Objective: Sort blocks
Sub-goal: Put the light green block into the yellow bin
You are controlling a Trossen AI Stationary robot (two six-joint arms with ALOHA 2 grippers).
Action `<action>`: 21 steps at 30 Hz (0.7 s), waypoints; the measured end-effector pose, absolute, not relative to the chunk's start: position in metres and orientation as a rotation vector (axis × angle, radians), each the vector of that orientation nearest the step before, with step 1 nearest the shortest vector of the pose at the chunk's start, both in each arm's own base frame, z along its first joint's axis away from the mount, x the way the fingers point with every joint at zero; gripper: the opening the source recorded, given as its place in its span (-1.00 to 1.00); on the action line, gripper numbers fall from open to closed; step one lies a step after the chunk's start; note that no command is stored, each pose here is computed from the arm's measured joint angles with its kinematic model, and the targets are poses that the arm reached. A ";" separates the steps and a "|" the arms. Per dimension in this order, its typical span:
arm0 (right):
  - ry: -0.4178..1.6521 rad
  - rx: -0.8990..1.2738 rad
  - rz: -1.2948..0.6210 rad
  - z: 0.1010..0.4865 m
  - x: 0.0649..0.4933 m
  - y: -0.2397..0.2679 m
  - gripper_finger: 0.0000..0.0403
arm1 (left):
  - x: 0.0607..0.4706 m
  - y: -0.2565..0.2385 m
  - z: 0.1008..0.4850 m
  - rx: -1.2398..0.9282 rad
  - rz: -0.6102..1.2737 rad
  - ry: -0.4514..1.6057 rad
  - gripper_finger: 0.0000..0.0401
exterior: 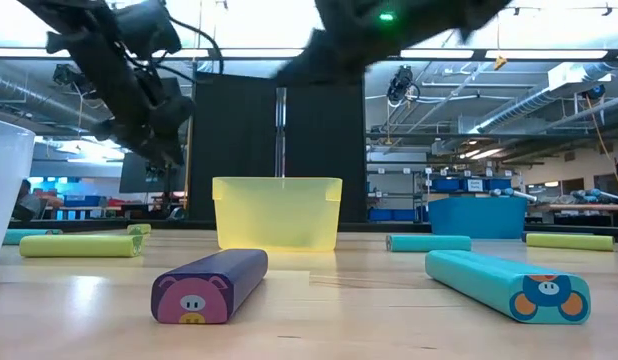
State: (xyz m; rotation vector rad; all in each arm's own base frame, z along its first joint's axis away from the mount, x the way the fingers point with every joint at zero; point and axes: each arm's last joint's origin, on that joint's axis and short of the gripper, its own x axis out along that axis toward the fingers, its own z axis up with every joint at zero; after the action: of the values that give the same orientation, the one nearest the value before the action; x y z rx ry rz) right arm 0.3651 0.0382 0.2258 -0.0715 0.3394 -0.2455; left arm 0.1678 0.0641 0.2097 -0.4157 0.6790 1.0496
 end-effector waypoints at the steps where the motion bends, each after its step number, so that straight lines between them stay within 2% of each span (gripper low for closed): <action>1: 0.344 -0.064 -0.276 0.223 0.355 0.038 -0.81 | 0.168 0.068 0.209 -0.431 1.083 0.707 0.18; 5: 0.319 -0.049 -0.375 0.217 0.321 0.043 -0.78 | 0.167 0.084 0.203 -0.521 1.180 0.818 0.37; 8: 0.258 -0.031 -0.393 0.214 0.302 0.047 -0.77 | 0.167 0.097 0.194 -0.583 1.203 0.874 0.44; 14: 0.167 0.001 -0.373 0.204 0.282 0.053 -0.77 | 0.164 0.121 0.178 -0.657 1.293 0.936 0.46; 21: 0.174 0.012 -0.359 0.195 0.275 0.056 -0.77 | 0.161 0.135 0.166 -0.724 1.327 0.971 0.46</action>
State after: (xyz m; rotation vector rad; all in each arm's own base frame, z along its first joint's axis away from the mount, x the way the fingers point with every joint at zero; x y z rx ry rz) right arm 0.2748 0.0565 0.1950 0.0118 0.1745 -0.3591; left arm 0.1609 0.1353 0.1659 -0.7242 0.9707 1.3273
